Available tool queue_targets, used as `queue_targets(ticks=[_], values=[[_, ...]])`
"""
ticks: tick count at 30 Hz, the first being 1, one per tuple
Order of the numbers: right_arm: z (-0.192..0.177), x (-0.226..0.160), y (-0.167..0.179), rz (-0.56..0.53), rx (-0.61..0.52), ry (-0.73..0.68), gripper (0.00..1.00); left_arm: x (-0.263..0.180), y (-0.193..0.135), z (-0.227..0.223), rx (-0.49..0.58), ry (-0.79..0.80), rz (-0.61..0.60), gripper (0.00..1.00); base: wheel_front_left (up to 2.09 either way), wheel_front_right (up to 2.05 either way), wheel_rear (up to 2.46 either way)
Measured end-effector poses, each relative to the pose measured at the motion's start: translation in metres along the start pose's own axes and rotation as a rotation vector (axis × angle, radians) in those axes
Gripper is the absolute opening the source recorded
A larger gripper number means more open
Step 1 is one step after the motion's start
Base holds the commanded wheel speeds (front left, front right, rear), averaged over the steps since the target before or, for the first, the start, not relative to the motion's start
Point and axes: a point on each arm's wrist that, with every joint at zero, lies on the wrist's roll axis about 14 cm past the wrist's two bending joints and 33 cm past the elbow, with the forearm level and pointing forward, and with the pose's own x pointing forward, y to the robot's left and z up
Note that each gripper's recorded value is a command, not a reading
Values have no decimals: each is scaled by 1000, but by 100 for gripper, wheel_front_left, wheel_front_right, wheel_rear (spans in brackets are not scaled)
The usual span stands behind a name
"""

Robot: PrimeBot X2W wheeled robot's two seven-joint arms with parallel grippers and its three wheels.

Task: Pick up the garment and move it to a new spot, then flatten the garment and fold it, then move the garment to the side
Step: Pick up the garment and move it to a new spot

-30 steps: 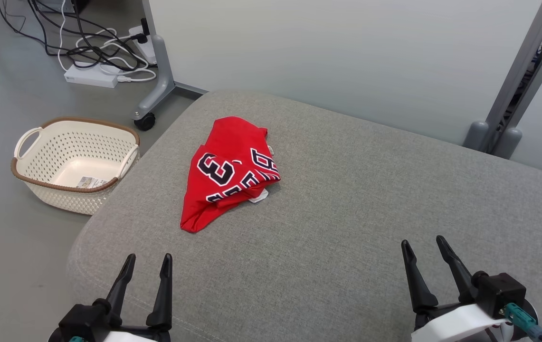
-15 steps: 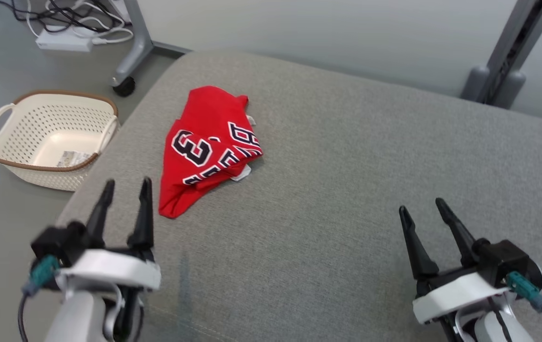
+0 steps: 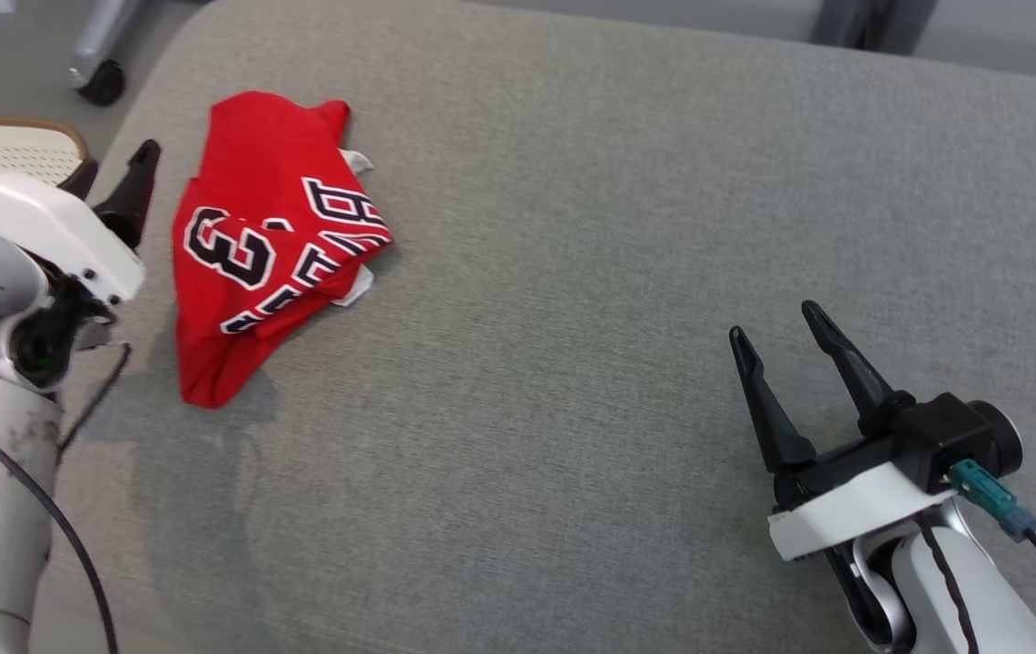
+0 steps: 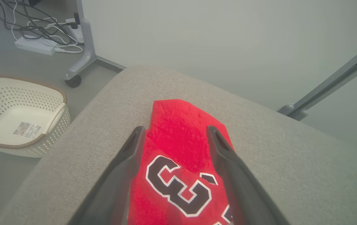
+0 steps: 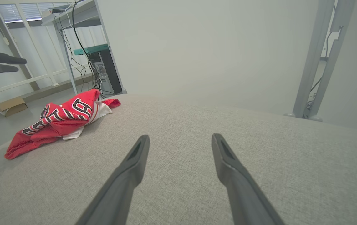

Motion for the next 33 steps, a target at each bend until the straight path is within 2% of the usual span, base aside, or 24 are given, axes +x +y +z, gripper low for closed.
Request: queue_targets(ticks=[2, 7, 9, 14, 28, 30, 31, 33], values=[[-3, 1, -7, -13, 4, 3, 100, 13, 10, -12, 35, 125, 32, 100, 0, 0, 0], [-19, -4, -26, -60, 20, 35, 100, 39, 13, -64, -6, 407, 69, 100, 0, 0, 0], [-22, -5, -31, -74, 24, 40, 100, 45, 13, -74, -14, 459, 76, 100, 0, 0, 0], [-29, -8, -40, -100, 30, 55, 100, 58, 4, -90, -51, 531, 67, 100, 0, 0, 0], [-36, -6, -47, -115, 40, 64, 100, 65, 9, -107, -16, 639, 114, 100, 0, 0, 0], [-35, -6, -47, -115, 39, 64, 100, 64, 10, -108, -18, 647, 117, 20, 0, 0, 0], [-35, -6, -47, -116, 38, 64, 100, 63, 10, -109, -18, 650, 119, 0, 0, 0, 0], [-35, -6, -47, -117, 38, 63, 100, 62, 10, -110, -20, 652, 120, 0, 0, 0, 0]])
